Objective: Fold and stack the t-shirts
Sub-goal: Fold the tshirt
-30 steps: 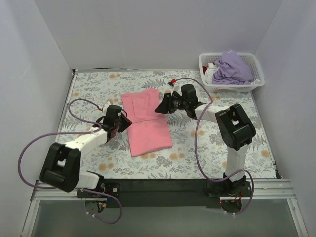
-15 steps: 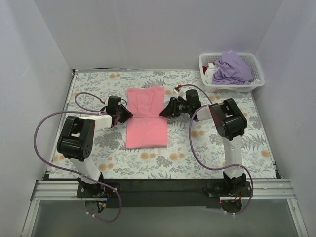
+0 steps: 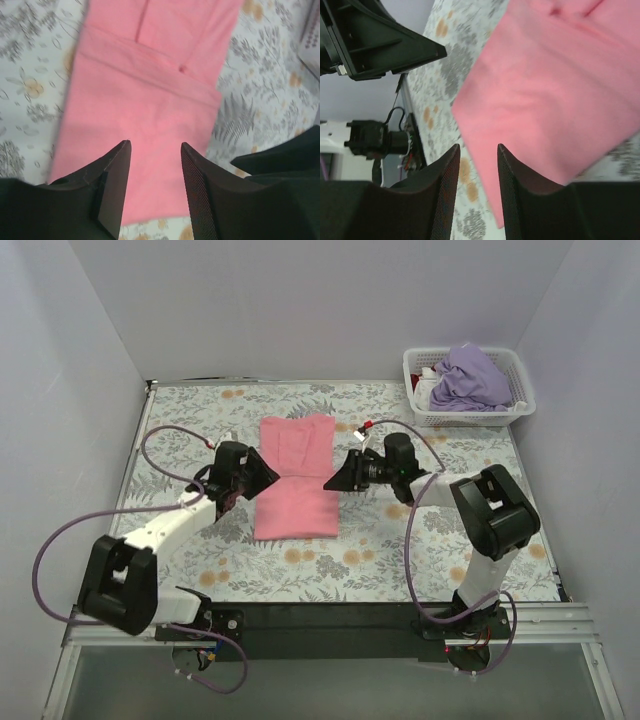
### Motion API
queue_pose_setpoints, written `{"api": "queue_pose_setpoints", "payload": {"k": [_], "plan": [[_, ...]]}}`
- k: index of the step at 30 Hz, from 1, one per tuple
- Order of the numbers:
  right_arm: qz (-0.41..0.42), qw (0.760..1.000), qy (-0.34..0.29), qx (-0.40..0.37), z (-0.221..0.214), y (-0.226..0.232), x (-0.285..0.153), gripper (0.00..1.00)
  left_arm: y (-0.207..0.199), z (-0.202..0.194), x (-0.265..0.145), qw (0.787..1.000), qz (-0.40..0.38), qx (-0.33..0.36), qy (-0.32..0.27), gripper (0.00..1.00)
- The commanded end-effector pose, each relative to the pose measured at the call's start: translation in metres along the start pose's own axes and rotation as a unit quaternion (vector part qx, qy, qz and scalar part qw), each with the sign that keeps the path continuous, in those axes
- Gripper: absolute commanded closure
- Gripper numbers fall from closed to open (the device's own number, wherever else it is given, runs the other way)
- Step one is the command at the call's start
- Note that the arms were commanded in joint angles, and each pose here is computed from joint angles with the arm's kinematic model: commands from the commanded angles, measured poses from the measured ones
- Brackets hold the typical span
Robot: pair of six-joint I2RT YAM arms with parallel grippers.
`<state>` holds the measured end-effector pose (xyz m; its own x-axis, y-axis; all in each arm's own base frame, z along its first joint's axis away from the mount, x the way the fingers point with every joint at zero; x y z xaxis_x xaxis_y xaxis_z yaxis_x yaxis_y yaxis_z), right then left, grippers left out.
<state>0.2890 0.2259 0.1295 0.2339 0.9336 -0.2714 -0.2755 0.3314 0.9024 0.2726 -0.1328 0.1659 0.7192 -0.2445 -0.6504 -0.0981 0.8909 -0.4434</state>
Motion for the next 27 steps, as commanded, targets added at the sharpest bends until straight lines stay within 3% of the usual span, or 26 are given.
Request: {"api": "queue_pose_setpoints", "payload": {"k": [1, 7, 20, 23, 27], "plan": [[0.035, 0.999, 0.039, -0.006, -0.037, 0.023, 0.003, 0.57, 0.005, -0.036, -0.029, 0.999, 0.001, 0.005, 0.043, 0.58], [0.041, 0.995, 0.089, 0.013, -0.082, 0.022, 0.022, 0.56, 0.026, -0.089, -0.034, 0.996, 0.021, -0.012, 0.088, 0.67], [-0.055, 0.985, 0.109, 0.12, -0.126, -0.051, 0.013, 0.58, 0.061, -0.128, -0.038, 0.987, 0.083, -0.076, 0.115, 0.74], [-0.055, 0.985, 0.107, 0.122, -0.127, -0.052, 0.0, 0.58, 0.057, -0.124, -0.048, 0.989, 0.061, -0.076, 0.114, 0.74], [-0.032, 0.988, 0.115, 0.095, -0.119, -0.031, -0.007, 0.58, 0.043, -0.105, -0.063, 0.994, 0.037, -0.063, 0.082, 0.62]]}}
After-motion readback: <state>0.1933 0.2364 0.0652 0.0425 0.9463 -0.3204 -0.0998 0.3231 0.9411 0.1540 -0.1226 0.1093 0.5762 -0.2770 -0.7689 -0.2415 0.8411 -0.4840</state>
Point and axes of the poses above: each gripper's point midway between its finger pads, its own x axis out along the fingers, its own y axis along the line the jaws close on, z = x × y, the point moved 10 cm from there along -x, back along the fingers, and after that the axes turned 14 degrees about x, right-handed, at the moved point
